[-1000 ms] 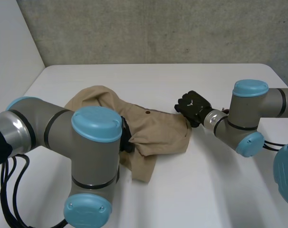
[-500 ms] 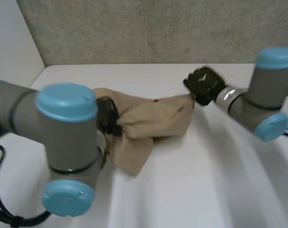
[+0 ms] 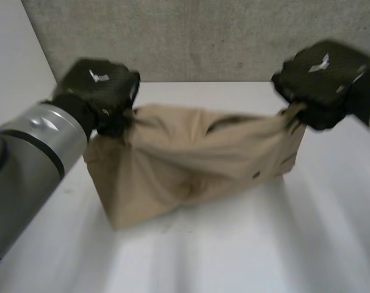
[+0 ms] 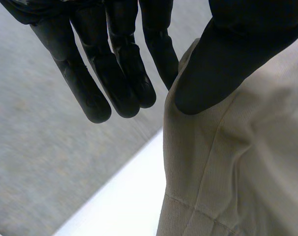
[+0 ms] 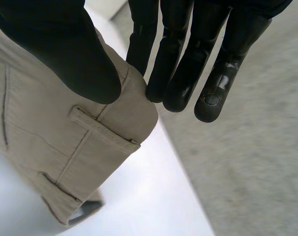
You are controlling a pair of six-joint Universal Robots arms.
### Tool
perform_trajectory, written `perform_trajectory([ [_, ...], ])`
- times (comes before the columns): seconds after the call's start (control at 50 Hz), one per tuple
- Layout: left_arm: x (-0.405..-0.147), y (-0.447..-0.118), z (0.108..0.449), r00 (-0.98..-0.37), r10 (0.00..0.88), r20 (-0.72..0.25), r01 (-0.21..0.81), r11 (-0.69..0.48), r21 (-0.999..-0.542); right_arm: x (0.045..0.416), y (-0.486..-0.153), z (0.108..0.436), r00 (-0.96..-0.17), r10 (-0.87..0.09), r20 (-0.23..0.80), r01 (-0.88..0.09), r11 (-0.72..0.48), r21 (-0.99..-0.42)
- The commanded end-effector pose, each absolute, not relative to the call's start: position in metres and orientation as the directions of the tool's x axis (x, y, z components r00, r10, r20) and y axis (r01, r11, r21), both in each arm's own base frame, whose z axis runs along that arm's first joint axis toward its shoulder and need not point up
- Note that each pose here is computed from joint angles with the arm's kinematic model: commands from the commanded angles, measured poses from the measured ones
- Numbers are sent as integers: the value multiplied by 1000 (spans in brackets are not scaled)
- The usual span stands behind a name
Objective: Fold the shorts.
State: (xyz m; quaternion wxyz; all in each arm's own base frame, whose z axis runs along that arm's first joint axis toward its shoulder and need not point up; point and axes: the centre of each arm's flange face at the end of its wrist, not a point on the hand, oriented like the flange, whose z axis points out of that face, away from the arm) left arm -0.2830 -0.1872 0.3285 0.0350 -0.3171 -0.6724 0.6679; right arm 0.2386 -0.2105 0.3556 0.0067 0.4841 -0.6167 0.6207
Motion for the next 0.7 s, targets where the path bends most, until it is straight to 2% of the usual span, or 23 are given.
perform_trajectory([
  [0.02,-293,-205,266,-705,542,-457,552,15,-834,259,-224,291,-379,-656,653,-779,-155,-608],
  [0.08,-290,-227,250,-695,524,-492,593,32,-805,262,-238,283,-386,-645,660,-791,-137,-597],
  [0.14,-292,-249,249,-707,483,-517,592,4,-806,272,-261,275,-412,-616,671,-776,-148,-613],
  [0.18,-298,-274,262,-733,410,-543,561,-86,-823,279,-278,276,-449,-567,691,-752,-177,-635],
  [0.24,-306,-290,284,-763,333,-553,515,-202,-833,285,-296,291,-522,-484,702,-700,-227,-677],
  [0.28,-313,-302,313,-801,236,-550,461,-345,-818,290,-312,319,-621,-382,684,-620,-294,-727],
  [0.32,-316,-307,336,-826,163,-540,426,-446,-787,291,-321,342,-689,-311,654,-558,-349,-753],
  [0.34,-319,-311,358,-849,87,-522,400,-540,-741,292,-328,365,-752,-248,611,-487,-414,-769],
  [0.38,-320,-311,380,-869,16,-494,378,-623,-684,292,-331,387,-802,-193,565,-422,-488,-764],
  [0.4,-320,-310,392,-881,-22,-473,368,-660,-655,294,-331,396,-822,-176,542,-388,-525,-758],
  [0.42,-317,-307,416,-902,-81,-424,347,-720,-601,295,-330,414,-855,-140,500,-333,-590,-735],
  [0.44,-315,-304,428,-912,-104,-397,335,-747,-574,294,-328,422,-868,-122,481,-312,-619,-721],
  [0.5,-314,-290,448,-930,-120,-347,301,-793,-530,290,-319,446,-891,-80,447,-276,-686,-673],
  [0.54,-313,-288,449,-930,-118,-349,300,-792,-532,285,-308,456,-895,-71,441,-270,-701,-661],
  [0.58,-315,-284,440,-923,-94,-373,303,-773,-557,284,-303,449,-886,-93,454,-275,-682,-677],
  [0.64,-314,-277,414,-904,-50,-424,325,-725,-607,284,-302,423,-863,-143,485,-306,-614,-727],
  [0.68,-310,-271,396,-890,-20,-455,343,-686,-642,283,-301,416,-856,-159,492,-316,-593,-740],
  [0.7,-308,-269,388,-885,-8,-465,349,-671,-654,283,-300,401,-841,-189,508,-337,-551,-763],
])
